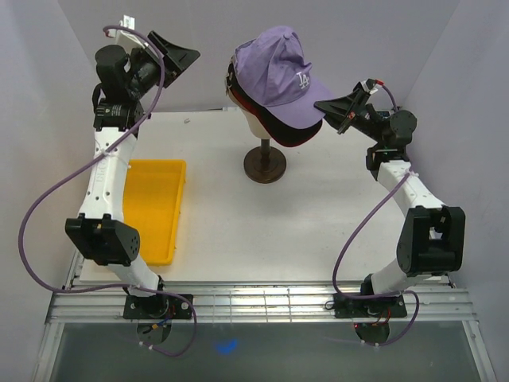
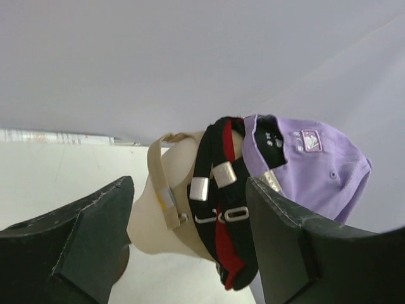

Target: Stack the hats

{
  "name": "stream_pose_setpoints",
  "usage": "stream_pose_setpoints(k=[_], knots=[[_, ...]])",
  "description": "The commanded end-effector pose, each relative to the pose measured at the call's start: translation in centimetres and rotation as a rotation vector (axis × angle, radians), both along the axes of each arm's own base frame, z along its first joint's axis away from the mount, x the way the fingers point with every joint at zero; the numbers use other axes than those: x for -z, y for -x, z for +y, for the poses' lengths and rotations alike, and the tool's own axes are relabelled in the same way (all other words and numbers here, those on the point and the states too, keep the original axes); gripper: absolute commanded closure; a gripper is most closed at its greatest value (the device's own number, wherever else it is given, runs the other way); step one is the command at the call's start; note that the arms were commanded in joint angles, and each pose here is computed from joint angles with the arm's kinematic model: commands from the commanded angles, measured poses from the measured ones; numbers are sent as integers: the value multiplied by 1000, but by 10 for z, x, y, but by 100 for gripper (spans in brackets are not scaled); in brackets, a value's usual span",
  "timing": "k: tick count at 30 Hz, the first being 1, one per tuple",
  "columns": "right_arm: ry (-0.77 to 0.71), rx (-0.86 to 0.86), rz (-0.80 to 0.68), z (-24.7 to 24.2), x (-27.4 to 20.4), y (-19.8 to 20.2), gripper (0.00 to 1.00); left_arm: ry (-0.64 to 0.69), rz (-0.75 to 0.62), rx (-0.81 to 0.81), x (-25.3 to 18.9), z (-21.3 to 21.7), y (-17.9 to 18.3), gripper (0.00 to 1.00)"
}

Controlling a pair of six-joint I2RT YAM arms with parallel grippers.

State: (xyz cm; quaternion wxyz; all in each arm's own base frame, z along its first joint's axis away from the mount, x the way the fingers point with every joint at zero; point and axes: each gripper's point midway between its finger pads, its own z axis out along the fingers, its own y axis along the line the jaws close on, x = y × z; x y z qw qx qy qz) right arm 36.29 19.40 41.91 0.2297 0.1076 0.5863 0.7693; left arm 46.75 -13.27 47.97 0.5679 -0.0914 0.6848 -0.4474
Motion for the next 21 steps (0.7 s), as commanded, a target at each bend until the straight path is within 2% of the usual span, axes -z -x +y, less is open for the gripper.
stream_pose_setpoints(k=[1, 4, 9, 21], knots=[[62, -89, -78, 9, -8, 14, 92, -65, -167, 50, -34, -9, -8, 18], [71, -91, -69, 9, -3, 9, 92, -71, -254, 144, -45, -23, -13, 14], [81, -99, -45, 11, 8, 2, 92, -76, -293, 252, -32, -50, -34, 12], [122, -92, -31, 13, 15, -16, 92, -64, -429, 349, -38, -78, -48, 9]])
